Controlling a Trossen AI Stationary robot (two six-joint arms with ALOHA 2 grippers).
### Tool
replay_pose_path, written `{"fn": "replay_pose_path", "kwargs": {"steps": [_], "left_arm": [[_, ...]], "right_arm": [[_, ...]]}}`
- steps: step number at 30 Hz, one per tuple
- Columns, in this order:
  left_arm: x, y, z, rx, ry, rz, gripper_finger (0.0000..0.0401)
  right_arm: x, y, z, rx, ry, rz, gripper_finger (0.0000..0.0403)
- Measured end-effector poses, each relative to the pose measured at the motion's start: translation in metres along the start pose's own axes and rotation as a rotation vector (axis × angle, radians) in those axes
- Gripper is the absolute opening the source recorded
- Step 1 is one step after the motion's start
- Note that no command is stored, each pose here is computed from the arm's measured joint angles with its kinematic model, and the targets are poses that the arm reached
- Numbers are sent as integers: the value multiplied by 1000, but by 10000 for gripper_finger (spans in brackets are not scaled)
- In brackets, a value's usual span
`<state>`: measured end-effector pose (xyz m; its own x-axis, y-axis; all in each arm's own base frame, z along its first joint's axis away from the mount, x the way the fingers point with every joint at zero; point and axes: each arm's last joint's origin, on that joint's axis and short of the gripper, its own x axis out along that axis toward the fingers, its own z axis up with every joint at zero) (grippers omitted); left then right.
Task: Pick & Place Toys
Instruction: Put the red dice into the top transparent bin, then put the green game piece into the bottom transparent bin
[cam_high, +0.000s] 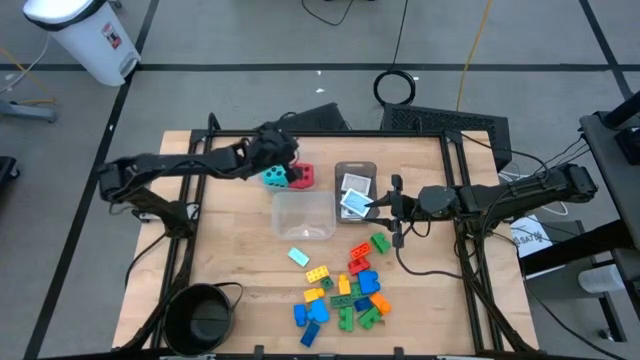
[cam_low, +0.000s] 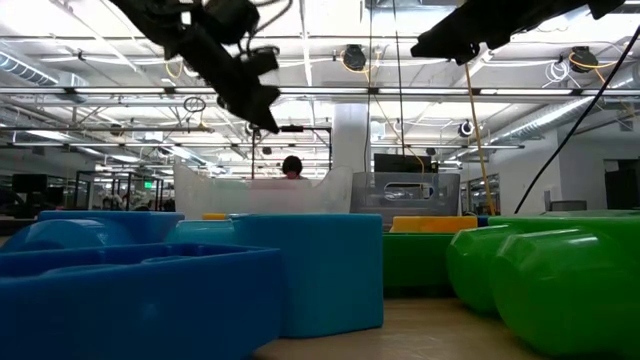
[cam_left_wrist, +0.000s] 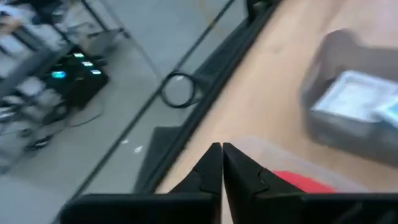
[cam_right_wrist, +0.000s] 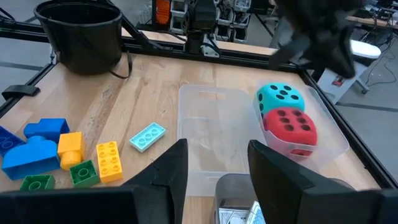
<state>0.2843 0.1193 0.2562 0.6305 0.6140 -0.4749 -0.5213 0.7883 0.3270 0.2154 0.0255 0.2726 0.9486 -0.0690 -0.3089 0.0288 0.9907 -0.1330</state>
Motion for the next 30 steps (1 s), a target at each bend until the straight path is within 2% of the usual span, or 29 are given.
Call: {"fn": "replay_pose_path", "kwargs": {"steps": [3,7,13,16,20,23,30], "left_arm": [[-2,-1,1,-29,-17,-77,5],[6,-8,-5,-45,24,-146,17],[32,-25,-28,-51,160,-255,4],[46,-33,-40,-49,219,-280,11],[50,-35,-41,-52,217,-279,26],[44,-33,-38,-48,202,-272,24],[5,-12,-5,-90,19,-246,4]], "right_arm": [[0,0,0,-2,0,0,139],[0,0,0,-3,-2,0,139],[0,0,0,0,-4,-1,139],[0,0,0,0,-4,0,139],[0,0,0,1,-4,0,139],[0,0,0,1,-4,0,139],[0,0,0,0,1,0,139]]}}
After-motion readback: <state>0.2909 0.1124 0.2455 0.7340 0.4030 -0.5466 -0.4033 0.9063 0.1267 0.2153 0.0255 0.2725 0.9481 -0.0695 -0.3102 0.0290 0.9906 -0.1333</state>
